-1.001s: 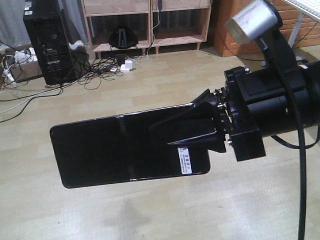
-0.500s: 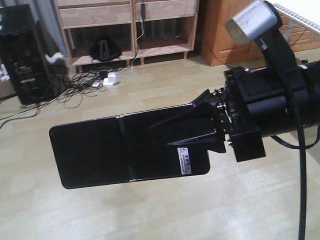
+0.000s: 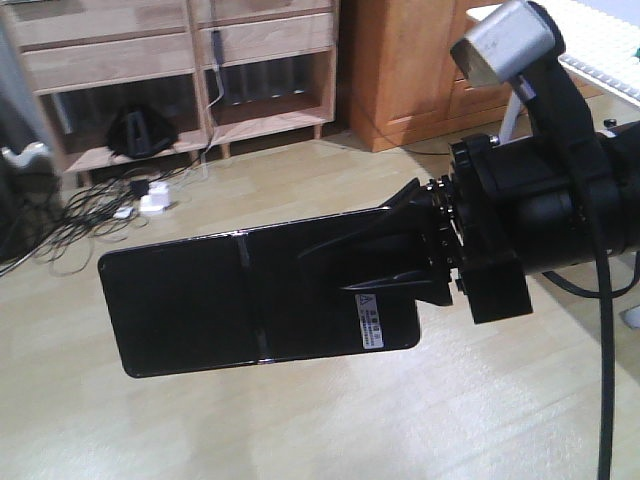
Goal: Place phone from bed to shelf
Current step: 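Hold the phone in the right gripper while the base drives to the shelf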
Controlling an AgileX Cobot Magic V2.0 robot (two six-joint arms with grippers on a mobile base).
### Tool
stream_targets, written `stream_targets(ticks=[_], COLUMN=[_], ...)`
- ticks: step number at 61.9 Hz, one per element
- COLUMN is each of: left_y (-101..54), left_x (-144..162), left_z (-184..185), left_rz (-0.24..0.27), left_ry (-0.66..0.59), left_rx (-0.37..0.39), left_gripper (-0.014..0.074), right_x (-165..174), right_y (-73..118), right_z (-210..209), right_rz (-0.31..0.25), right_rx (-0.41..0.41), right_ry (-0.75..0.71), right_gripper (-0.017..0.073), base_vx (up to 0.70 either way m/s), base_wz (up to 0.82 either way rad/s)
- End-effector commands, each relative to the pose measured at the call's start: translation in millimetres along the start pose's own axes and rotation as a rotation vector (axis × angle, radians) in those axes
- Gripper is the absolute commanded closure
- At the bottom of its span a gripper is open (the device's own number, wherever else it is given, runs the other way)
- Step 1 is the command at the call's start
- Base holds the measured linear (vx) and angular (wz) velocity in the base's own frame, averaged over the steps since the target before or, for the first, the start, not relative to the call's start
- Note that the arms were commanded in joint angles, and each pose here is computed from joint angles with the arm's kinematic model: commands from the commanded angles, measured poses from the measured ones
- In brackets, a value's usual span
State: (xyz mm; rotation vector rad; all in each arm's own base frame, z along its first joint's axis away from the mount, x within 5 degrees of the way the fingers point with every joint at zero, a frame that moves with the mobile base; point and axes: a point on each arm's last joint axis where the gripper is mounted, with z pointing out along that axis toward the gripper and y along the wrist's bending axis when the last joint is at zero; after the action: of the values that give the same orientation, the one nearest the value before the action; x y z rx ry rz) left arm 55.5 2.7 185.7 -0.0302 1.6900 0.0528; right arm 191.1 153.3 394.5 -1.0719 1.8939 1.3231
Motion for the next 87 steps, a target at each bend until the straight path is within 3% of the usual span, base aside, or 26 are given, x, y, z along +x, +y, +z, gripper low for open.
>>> stream_targets(ticks=[1,87], left_y=[0.3,0.3], left_x=[-4.5,-4.5], left_z=[-0.2,-0.2], left_rz=[-0.009,-0.009], left_ry=[-0.072,-0.072], left_rx=[-0.003,-0.003], left_gripper=[0.0592,0.0592], right_x=[-10.2,-10.3], right_y=[19.4,19.4], right_z=[-7.2,-7.2], right_rz=[-0.021,-0.021], right_rx=[-0.09,-0.09], right_ry=[-0.058,-0.059], right_gripper=[0.0561,0.0561], base_vx=[0.45,0.46], base_wz=[-0.24,-0.11])
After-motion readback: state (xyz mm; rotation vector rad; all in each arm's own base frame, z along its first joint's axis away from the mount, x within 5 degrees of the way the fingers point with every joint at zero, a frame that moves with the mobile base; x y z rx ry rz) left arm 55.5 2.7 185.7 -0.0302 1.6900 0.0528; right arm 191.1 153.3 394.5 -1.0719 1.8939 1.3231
